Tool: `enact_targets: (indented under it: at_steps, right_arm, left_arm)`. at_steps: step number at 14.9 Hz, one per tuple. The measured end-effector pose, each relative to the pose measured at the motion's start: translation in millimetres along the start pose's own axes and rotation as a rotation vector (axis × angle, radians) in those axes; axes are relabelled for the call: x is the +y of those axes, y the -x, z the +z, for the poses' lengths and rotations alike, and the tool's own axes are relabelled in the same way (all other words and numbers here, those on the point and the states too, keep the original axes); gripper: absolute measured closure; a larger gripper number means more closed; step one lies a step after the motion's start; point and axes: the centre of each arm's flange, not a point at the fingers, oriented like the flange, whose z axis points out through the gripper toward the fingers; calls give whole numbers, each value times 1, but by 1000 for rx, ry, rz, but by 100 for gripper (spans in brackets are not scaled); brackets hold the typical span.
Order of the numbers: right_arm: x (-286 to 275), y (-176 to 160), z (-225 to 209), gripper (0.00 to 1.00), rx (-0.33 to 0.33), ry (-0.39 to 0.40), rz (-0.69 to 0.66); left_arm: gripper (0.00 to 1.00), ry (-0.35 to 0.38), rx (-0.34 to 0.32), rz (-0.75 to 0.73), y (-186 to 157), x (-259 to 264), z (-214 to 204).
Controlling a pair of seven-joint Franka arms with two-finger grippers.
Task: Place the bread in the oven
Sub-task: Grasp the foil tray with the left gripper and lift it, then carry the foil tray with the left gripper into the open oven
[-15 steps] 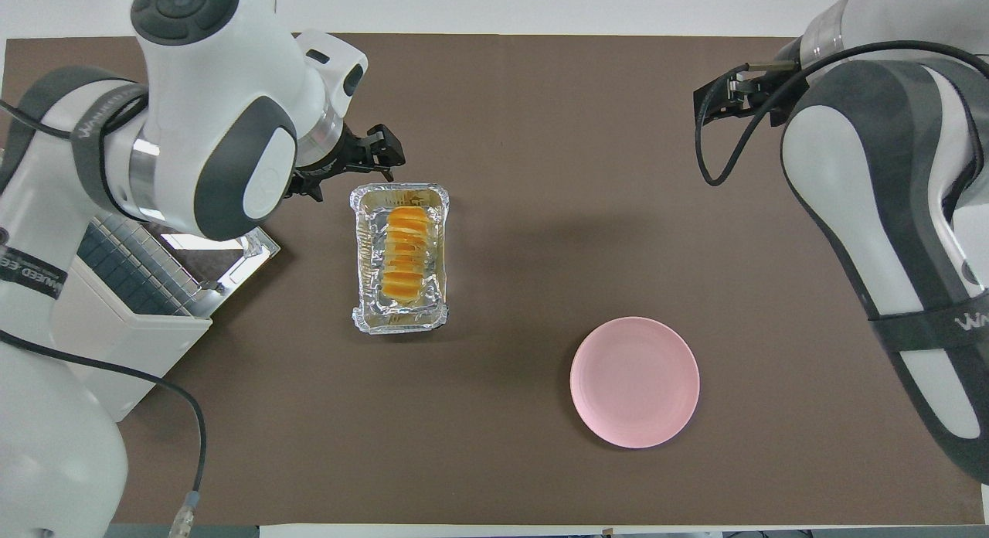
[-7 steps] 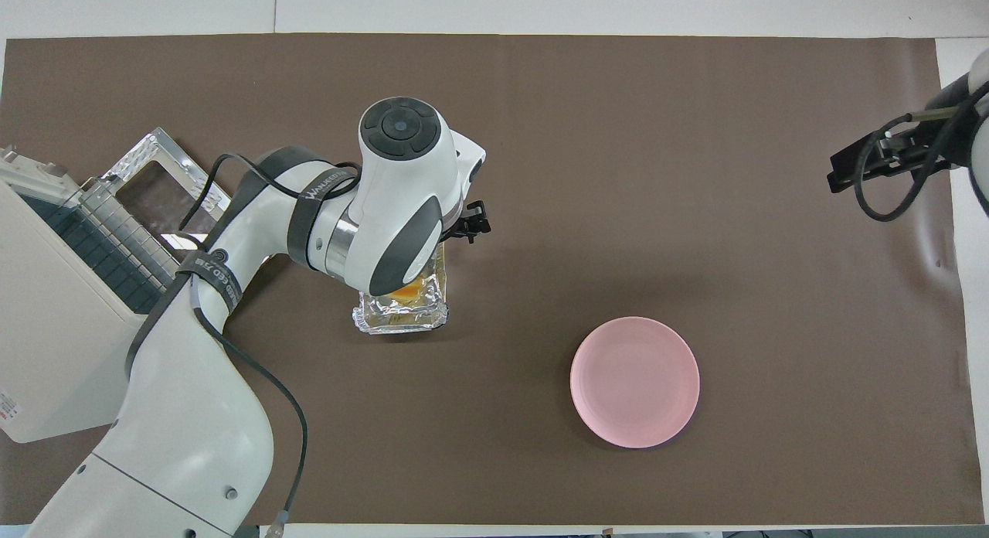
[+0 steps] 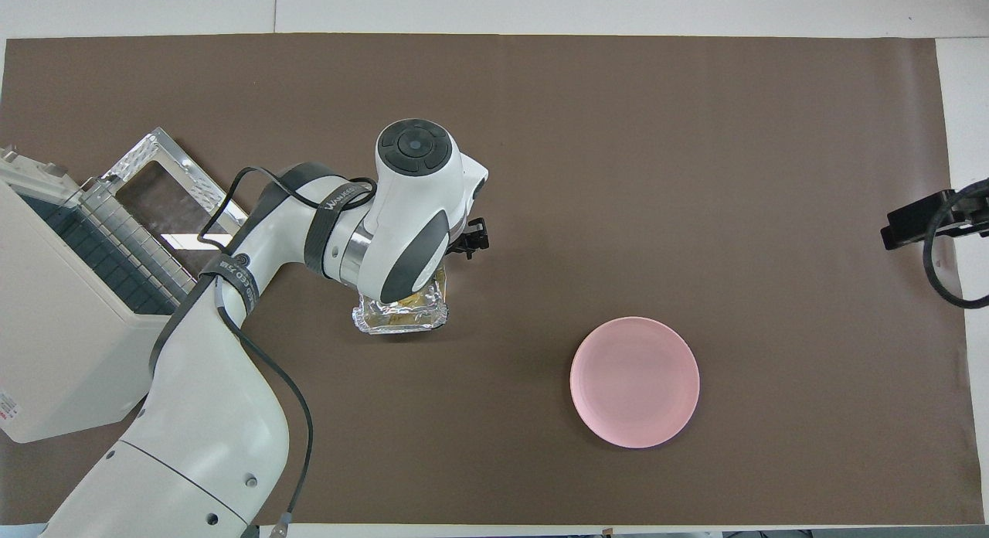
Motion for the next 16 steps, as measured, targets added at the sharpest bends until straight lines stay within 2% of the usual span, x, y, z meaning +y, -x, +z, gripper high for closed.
enact_targets:
  at_steps: [2,5,8,12,14,16]
  right_arm:
    - [1,1,11,0,-3,0,2]
    - [5,-3,12,0,24,3,8]
    - [7,-4,6,0,55,7,11]
    - [7,-3,-5,0,78,10,12]
    - [7,-2,-5,0,79,10,12]
    - [7,-2,-5,0,78,10,13]
  left_arm:
    - [43,-1,1,-2,-1,-1,0]
    - [62,-8,-4,-8,-3,-6,4]
    - [96,-24,-21,-16,-4,-12,9]
    - [98,-57,-67,-48,-13,-30,-5]
    - [98,-60,-85,-86,-28,-52,-33]
    - [98,-38,-70,-130,-45,-75,-67]
